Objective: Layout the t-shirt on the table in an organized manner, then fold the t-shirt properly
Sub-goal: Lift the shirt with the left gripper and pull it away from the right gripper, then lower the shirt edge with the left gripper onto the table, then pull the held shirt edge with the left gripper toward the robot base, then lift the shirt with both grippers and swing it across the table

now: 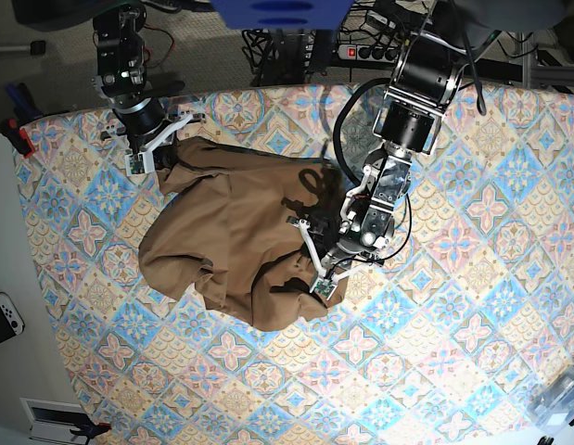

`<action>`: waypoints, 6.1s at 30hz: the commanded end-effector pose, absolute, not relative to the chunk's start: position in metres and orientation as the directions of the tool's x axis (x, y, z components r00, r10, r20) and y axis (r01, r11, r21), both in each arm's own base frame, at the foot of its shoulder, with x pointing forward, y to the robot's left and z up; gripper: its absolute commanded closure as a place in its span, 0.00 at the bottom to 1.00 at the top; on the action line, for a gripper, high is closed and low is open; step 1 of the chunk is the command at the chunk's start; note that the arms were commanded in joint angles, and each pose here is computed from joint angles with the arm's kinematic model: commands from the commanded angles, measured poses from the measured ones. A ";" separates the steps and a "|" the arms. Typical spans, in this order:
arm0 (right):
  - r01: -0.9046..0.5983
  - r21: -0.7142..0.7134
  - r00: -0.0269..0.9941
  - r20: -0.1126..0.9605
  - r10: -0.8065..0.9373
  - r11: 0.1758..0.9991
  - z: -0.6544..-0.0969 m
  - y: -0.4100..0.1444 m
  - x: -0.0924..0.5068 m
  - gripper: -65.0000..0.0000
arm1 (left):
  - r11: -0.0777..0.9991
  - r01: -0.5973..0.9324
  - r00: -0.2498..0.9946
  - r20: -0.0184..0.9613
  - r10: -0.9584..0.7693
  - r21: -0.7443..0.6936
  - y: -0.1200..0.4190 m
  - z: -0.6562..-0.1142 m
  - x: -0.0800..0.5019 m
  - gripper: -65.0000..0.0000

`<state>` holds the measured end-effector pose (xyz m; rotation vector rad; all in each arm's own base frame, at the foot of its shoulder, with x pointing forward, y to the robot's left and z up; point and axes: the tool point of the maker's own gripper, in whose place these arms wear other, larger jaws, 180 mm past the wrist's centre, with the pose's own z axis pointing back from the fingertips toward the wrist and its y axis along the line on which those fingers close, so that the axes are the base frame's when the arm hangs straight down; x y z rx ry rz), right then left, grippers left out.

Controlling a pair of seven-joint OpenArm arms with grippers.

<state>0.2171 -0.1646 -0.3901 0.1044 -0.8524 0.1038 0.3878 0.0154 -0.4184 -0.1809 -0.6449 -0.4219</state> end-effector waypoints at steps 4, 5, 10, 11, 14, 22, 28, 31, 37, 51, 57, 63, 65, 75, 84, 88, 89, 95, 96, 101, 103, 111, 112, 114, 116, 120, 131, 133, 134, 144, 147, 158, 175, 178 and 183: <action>-0.139 0.045 0.620 0.783 0.051 0.989 -0.380 -0.166 0.224 1.00 | 0.904 0.427 0.611 0.743 -0.272 -0.019 0.009 -0.366 0.398 1.00; -0.139 0.045 0.620 0.783 0.051 0.989 -0.380 -0.166 0.224 1.00 | 0.916 0.402 0.603 0.758 -0.250 -0.017 0.020 -0.359 0.393 1.00; -0.139 0.045 0.620 0.783 0.051 0.989 -0.380 -0.166 0.224 1.00 | 0.951 0.308 0.558 0.816 -0.151 -0.035 0.056 -0.317 0.361 1.00; -0.139 0.045 0.620 0.783 0.051 0.989 -0.380 -0.166 0.224 1.00 | 0.960 0.278 0.571 0.811 -0.132 -0.040 0.068 -0.317 0.353 1.00; -0.139 0.045 0.620 0.783 0.051 0.989 -0.380 -0.166 0.224 1.00 | 0.973 0.227 0.634 0.765 -0.111 -0.047 0.088 -0.338 0.331 1.00; -0.143 0.051 0.619 0.784 0.049 0.988 -0.380 -0.163 0.224 1.00 | 0.980 0.198 0.653 0.745 -0.135 0.004 0.121 -0.371 0.315 1.00; -0.190 0.078 0.627 0.777 0.060 0.979 -0.384 -0.142 0.220 1.00 | 0.979 0.202 0.691 0.708 -0.144 0.001 0.121 -0.376 0.303 0.87; -0.191 0.079 0.628 0.776 0.060 0.978 -0.384 -0.142 0.219 1.00 | 0.978 0.207 0.668 0.730 -0.144 0.003 0.118 -0.363 0.300 1.00; -0.192 0.079 0.628 0.776 0.060 0.978 -0.384 -0.141 0.219 1.00 | 0.977 0.211 0.660 0.736 -0.150 0.011 0.118 -0.359 0.305 1.00; -0.192 0.079 0.628 0.776 0.060 0.978 -0.384 -0.141 0.219 1.00 | 0.971 0.202 0.716 0.656 -0.238 0.132 0.137 -0.384 0.283 0.88; -0.193 0.080 0.629 0.775 0.060 0.978 -0.384 -0.141 0.218 1.00 | 0.971 0.201 0.716 0.656 -0.238 0.133 0.137 -0.384 0.281 0.73; -0.193 0.080 0.629 0.775 0.060 0.978 -0.384 -0.141 0.218 1.00 | 0.970 0.204 0.679 0.695 -0.238 0.132 0.133 -0.367 0.285 0.73; -0.193 0.080 0.629 0.775 0.060 0.978 -0.384 -0.141 0.218 1.00 | 0.969 0.204 0.660 0.713 -0.239 0.135 0.131 -0.358 0.287 0.75; -0.193 0.080 0.626 0.778 0.060 0.978 -0.383 -0.141 0.220 1.00 | 0.969 0.202 0.677 0.695 -0.242 0.141 0.135 -0.365 0.280 1.00; -0.193 0.080 0.626 0.778 0.060 0.978 -0.383 -0.141 0.220 1.00 | 0.971 0.194 0.677 0.697 -0.236 0.141 0.135 -0.365 0.281 0.73; -0.193 0.080 0.627 0.777 0.060 0.978 -0.384 -0.141 0.219 1.00 | 0.970 0.197 0.677 0.696 -0.238 0.140 0.135 -0.365 0.281 0.57; -0.193 0.080 0.627 0.777 0.060 0.978 -0.384 -0.141 0.219 1.00 | 0.970 0.197 0.677 0.696 -0.238 0.140 0.135 -0.365 0.281 0.55; -0.193 0.080 0.627 0.777 0.060 0.978 -0.384 -0.141 0.219 1.00 | 0.970 0.193 0.675 0.698 -0.239 0.145 0.137 -0.365 0.289 0.55; -0.193 0.079 0.626 0.778 0.060 0.978 -0.383 -0.141 0.220 1.00 | 0.969 0.198 0.668 0.704 -0.243 0.147 0.135 -0.363 0.292 0.55; -0.193 0.079 0.626 0.778 0.060 0.978 -0.383 -0.141 0.220 1.00 | 0.967 0.212 0.658 0.712 -0.247 0.140 0.129 -0.360 0.297 0.59; -0.193 0.079 0.626 0.778 0.060 0.978 -0.383 -0.141 0.220 1.00 | 0.964 0.230 0.658 0.707 -0.257 0.137 0.123 -0.362 0.296 0.67; -0.192 0.079 0.626 0.778 0.060 0.978 -0.383 -0.141 0.220 1.00 | 0.963 0.240 0.715 0.648 -0.262 0.123 0.124 -0.393 0.294 1.00; -0.192 0.079 0.626 0.778 0.060 0.978 -0.383 -0.141 0.220 1.00 | 0.963 0.239 0.715 0.649 -0.260 0.124 0.124 -0.392 0.294 1.00; -0.192 0.079 0.626 0.778 0.060 0.978 -0.383 -0.141 0.220 1.00 | 0.964 0.236 0.716 0.648 -0.258 0.123 0.124 -0.392 0.294 1.00; -0.192 0.079 0.626 0.778 0.060 0.978 -0.383 -0.141 0.220 1.00 | 0.965 0.233 0.715 0.651 -0.256 0.124 0.125 -0.391 0.294 1.00; -0.192 0.079 0.626 0.778 0.060 0.978 -0.383 -0.141 0.220 1.00 | 0.963 0.235 0.665 0.701 -0.257 0.130 0.120 -0.367 0.299 1.00; -0.187 0.075 0.625 0.779 0.059 0.980 -0.383 -0.144 0.221 1.00 | 0.966 0.217 0.627 0.739 -0.247 0.138 0.123 -0.331 0.260 1.00; -0.183 0.074 0.620 0.783 0.057 0.980 -0.382 -0.145 0.221 1.00 | 0.974 0.185 0.680 0.699 -0.223 0.131 0.138 -0.346 0.239 1.00; -0.174 0.068 0.619 0.783 0.055 0.982 -0.382 -0.149 0.221 1.00 | 0.976 0.174 0.708 0.673 -0.217 0.132 0.144 -0.354 0.226 1.00; -0.041 0.074 0.597 0.801 -0.035 0.996 -0.375 -0.176 0.224 1.00 | 0.971 0.187 0.850 0.472 -0.236 0.148 0.178 -0.395 0.135 1.00; 0.000 0.070 0.591 0.805 -0.056 0.998 -0.373 -0.187 0.224 1.00 | 0.968 0.219 0.818 0.517 -0.252 0.125 0.164 -0.389 0.154 1.00; 0.032 0.046 0.510 0.858 -0.056 0.998 -0.328 -0.207 0.294 1.00 | 0.970 0.178 0.614 0.751 -0.242 0.166 0.146 -0.286 0.323 1.00; 0.019 -0.083 0.336 0.939 0.072 0.996 -0.169 -0.276 0.452 1.00 | 0.981 0.115 0.594 0.780 -0.196 0.159 0.177 -0.168 0.506 1.00; 0.044 -0.115 0.328 0.940 0.095 0.992 -0.150 -0.297 0.460 1.00 | 0.981 0.093 0.553 0.810 -0.194 0.172 0.186 -0.140 0.529 1.00; 0.078 -0.106 0.300 0.951 0.078 0.991 -0.125 -0.317 0.475 1.00 | 0.980 0.073 0.526 0.828 -0.194 0.183 0.194 -0.100 0.566 1.00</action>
